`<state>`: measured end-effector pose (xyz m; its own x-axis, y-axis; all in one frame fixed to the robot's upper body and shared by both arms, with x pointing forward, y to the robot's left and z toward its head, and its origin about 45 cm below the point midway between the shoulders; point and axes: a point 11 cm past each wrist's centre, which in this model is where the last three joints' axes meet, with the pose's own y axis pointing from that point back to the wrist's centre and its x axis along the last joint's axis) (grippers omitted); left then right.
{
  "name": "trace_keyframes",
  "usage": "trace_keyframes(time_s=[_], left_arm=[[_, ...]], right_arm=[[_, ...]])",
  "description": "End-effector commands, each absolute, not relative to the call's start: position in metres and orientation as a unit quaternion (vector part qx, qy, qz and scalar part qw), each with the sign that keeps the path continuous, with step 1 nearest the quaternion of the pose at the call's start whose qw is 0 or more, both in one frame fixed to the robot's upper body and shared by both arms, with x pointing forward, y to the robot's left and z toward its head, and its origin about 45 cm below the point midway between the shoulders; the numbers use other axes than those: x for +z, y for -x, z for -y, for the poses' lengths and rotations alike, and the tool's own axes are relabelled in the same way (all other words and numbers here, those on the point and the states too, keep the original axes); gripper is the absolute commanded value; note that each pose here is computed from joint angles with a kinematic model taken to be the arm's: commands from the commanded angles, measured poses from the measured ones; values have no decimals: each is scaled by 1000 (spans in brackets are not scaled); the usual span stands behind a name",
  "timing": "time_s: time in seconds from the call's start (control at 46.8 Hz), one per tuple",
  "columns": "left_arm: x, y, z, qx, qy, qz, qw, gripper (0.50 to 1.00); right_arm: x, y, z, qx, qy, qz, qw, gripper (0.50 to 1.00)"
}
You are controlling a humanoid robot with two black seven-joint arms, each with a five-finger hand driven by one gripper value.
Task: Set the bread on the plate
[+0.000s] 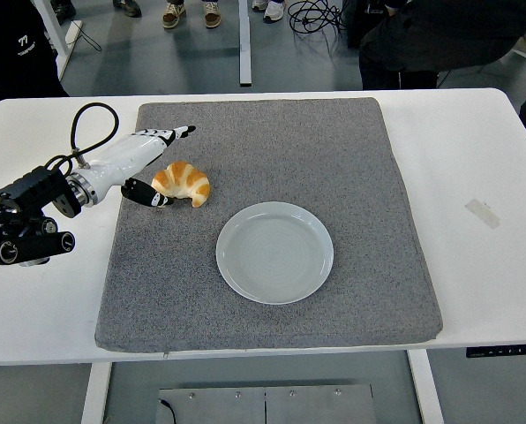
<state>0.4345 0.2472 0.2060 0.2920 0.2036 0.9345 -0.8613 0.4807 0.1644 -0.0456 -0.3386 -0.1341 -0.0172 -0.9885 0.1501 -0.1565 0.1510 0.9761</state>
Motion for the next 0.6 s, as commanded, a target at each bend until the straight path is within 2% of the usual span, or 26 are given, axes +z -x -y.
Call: trace_keyframes(time_s=[0.0, 0.577], left_arm=[[202, -437, -246, 368, -354, 470, 720, 975], [185, -439, -231, 362, -355, 475, 719, 975]], right_arm=[[-134, 46, 339, -421, -497, 576, 494, 1000], [-134, 46, 339, -421, -497, 576, 494, 1000]])
